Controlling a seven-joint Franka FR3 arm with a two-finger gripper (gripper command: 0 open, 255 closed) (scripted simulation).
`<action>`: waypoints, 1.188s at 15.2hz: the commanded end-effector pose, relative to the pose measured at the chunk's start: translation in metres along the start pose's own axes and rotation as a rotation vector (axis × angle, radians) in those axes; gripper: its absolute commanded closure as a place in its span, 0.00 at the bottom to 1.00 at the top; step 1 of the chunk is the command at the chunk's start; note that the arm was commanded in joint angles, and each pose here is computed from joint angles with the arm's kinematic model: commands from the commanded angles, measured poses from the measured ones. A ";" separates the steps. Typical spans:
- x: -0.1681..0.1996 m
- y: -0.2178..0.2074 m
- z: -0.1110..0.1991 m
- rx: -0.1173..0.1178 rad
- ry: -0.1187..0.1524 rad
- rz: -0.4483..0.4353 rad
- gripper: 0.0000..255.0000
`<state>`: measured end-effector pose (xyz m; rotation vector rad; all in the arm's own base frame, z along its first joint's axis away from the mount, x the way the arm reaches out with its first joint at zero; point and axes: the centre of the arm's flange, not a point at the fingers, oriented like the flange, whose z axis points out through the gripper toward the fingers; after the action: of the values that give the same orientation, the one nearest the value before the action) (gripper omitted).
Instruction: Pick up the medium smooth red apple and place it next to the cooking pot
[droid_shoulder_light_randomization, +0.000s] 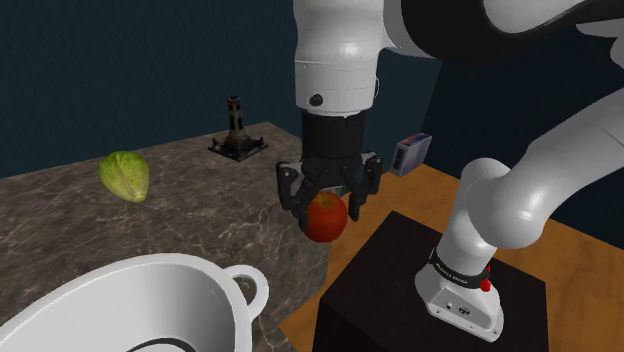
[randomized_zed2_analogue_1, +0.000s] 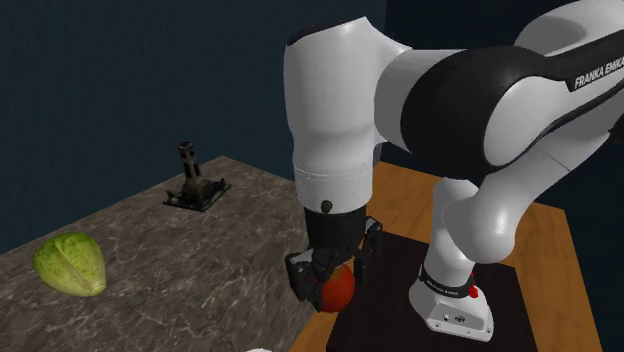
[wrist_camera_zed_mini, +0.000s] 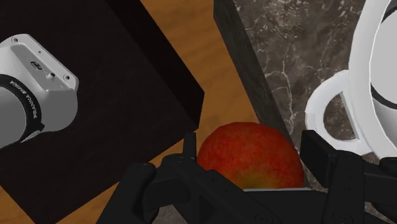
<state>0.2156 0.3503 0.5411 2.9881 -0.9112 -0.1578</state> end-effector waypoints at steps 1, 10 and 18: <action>-0.030 -0.002 0.003 0.000 0.000 0.001 1.00; -0.148 -0.010 0.013 0.000 0.000 0.001 1.00; -0.208 -0.015 0.040 0.000 0.000 0.001 1.00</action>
<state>0.0496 0.4788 0.5256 2.9875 -0.9115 -0.1578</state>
